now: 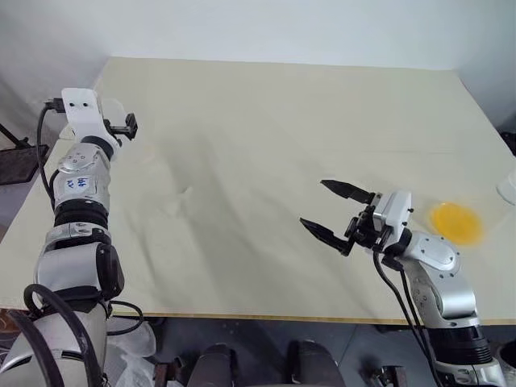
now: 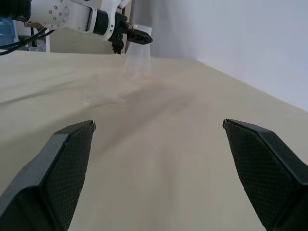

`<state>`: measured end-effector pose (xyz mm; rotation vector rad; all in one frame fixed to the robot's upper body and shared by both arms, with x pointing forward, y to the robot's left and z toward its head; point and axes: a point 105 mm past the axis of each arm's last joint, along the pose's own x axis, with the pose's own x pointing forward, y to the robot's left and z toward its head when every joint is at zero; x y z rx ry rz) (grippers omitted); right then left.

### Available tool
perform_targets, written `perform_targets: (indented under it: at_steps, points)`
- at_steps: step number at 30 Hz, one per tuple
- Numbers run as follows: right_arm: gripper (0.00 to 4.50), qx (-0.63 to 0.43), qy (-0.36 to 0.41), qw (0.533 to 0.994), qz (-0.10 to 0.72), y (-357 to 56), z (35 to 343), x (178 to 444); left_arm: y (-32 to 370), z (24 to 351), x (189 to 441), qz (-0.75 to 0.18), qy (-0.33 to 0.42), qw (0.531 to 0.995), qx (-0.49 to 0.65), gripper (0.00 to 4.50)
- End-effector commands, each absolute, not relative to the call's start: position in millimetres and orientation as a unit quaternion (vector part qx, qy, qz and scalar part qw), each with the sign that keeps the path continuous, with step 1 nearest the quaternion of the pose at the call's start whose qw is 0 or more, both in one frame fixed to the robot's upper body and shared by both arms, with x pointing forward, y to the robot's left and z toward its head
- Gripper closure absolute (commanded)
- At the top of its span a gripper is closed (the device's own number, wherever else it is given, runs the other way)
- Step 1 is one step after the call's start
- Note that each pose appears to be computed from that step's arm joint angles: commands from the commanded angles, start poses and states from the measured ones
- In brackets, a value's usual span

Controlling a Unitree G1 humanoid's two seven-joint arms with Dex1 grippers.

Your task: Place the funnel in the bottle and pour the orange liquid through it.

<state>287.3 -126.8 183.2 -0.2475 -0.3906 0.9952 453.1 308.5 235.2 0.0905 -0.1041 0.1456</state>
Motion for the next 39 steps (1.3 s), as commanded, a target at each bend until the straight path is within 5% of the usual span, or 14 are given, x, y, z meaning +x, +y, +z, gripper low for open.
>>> perform_targets:
  at_steps: [1,8,15,20,24,27,39]
  points:
    - [0.00,-0.120,-0.204,0.851,0.469,-125.5,190.5,282.0,308.2,259.9,453.4,0.073,-0.087,0.992,0.059,0.42]
    - [0.00,-0.118,-0.204,0.856,0.461,-127.2,187.6,281.6,304.5,266.5,452.9,0.065,-0.113,0.990,0.062,2.15]
    - [0.00,-0.135,-0.199,0.864,0.443,-141.2,188.7,278.6,287.2,279.5,446.6,-0.020,-0.157,0.986,0.061,2.15]
    - [0.00,-0.171,-0.186,0.877,0.408,-168.5,191.1,269.6,196.6,300.5,434.7,-0.271,-0.191,0.943,0.023,2.15]
    - [0.00,-0.201,-0.157,0.889,0.381,-191.5,182.7,257.3,102.4,280.5,399.9,-0.506,-0.130,0.851,0.058,2.15]
    - [0.00,-0.207,-0.143,0.898,0.361,-201.4,179.3,247.5,56.3,256.2,381.5,-0.592,-0.095,0.791,0.122,2.15]
    - [0.00,-0.191,-0.141,0.918,0.318,-195.9,177.1,225.5,-5.4,209.8,381.8,-0.627,-0.093,0.751,0.186,2.15]
